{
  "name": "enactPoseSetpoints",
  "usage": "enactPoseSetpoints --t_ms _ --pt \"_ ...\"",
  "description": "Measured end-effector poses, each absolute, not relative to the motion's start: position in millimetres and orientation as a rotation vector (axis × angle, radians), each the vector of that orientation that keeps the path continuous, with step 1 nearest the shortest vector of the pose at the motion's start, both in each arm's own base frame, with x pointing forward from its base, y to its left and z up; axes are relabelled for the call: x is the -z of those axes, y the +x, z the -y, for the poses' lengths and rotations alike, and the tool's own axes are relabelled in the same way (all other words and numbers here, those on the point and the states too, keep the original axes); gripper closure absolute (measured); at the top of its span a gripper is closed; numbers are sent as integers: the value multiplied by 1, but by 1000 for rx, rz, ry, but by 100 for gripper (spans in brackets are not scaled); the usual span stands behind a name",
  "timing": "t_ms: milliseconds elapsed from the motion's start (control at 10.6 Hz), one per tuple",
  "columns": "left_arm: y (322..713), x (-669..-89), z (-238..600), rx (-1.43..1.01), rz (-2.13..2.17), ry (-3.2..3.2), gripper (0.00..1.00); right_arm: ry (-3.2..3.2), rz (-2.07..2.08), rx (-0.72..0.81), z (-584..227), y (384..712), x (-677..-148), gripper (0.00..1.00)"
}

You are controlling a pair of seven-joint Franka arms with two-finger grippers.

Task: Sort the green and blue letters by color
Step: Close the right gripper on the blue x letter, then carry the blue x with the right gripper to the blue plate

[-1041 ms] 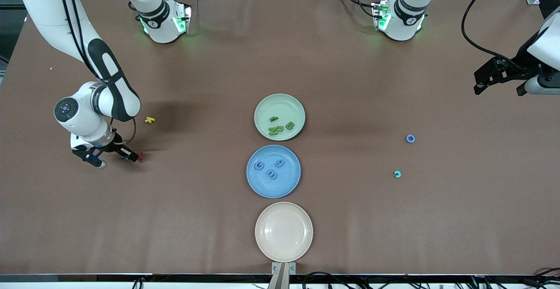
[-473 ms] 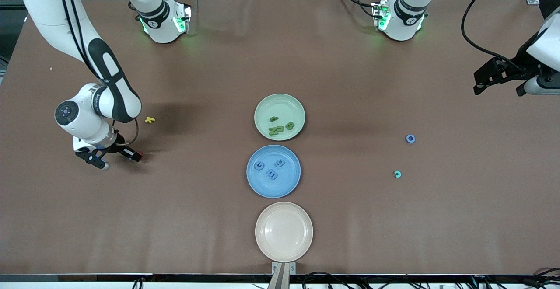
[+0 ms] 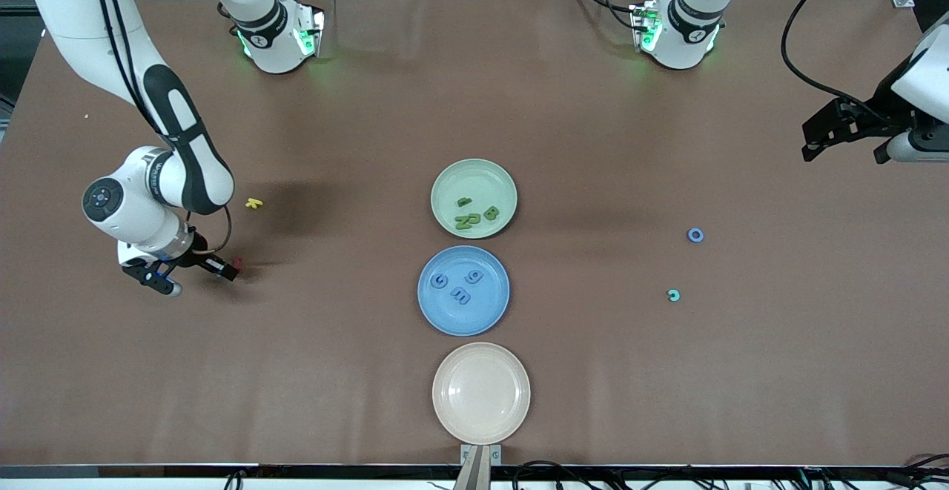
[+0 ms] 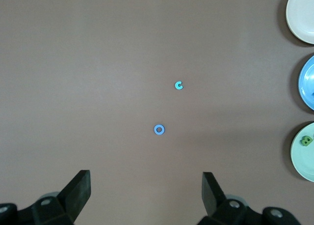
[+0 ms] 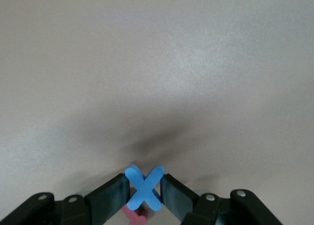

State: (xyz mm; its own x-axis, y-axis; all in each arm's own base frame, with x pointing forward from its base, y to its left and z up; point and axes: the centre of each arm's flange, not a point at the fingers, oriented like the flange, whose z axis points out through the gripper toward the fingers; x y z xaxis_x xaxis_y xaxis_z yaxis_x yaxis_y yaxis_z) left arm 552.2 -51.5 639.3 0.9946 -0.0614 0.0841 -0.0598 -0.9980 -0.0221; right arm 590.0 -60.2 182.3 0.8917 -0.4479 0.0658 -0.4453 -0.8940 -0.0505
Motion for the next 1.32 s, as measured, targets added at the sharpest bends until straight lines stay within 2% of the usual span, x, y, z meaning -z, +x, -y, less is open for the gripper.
enactPoseSetpoints --t_ms 378,757,1324 --pt "552 -639 51 132 -94 -3118 0 -3006 -670 84 46 610 -214 64" --pt "552 -639 50 132 -92 -3118 0 -3003 -565 134 -5 629 -236 64" --pt "553 -638 48 127 -84 -3118 0 -2922 -291 208 -182 642 -268 64"
